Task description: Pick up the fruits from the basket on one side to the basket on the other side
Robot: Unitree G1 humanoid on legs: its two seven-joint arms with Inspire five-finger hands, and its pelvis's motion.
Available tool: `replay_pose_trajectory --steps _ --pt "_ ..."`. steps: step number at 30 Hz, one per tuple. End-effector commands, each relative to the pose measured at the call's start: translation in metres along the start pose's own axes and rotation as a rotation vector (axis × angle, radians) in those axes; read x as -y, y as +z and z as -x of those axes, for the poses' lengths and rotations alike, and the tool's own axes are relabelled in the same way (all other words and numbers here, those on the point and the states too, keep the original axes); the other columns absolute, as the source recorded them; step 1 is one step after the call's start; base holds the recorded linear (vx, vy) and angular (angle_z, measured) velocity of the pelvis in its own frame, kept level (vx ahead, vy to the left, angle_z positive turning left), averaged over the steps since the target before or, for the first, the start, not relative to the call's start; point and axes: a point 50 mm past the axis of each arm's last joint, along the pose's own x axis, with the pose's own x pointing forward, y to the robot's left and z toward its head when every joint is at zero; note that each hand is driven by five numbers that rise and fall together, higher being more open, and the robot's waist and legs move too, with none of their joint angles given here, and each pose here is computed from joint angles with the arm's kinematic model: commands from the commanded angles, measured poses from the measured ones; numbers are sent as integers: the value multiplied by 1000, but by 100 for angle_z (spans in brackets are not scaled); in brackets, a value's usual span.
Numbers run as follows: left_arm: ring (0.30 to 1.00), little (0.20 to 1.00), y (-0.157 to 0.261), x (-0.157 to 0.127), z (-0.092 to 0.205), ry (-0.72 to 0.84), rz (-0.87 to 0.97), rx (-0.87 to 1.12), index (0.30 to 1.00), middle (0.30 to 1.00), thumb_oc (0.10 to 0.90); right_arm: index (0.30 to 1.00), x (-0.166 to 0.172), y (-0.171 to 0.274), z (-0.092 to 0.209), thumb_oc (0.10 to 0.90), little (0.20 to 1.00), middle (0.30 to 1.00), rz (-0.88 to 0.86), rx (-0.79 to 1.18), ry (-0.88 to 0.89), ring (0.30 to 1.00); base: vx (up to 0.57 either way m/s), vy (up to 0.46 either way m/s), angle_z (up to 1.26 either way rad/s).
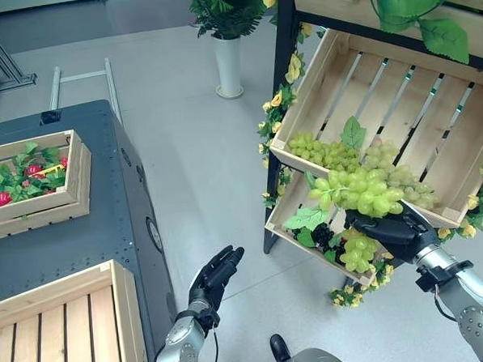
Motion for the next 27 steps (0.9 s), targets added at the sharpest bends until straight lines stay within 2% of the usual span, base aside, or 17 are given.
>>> replay_pose_trajectory --steps 1,9,15,19,22,27 --pt "900 900 22 8 -11 -92 -30 76 900 900 800 300 -8 99 -17 400 300 300 102 403 138 300 0 0 0" --pt "900 900 11 -2 -7 -72 7 27 900 900 800 300 4 136 -22 400 300 300 111 469 100 300 15 10 0" --pt "900 900 1 -6 -4 -61 -6 -16 900 900 800 300 23 165 -23 400 300 300 78 513 -16 300 1 1 1" --pt "900 900 -1 -10 -4 -45 4 -33 900 900 800 300 35 184 -22 400 300 300 162 515 -103 300 0 0 0" --pt "900 900 -3 -15 -2 -32 2 -52 900 900 800 300 47 212 -15 400 300 300 302 526 -226 300 -1 -2 1" --pt "900 900 -4 -20 -1 -21 28 -61 900 900 800 300 53 236 -13 400 300 300 438 501 -307 300 -4 4 3"
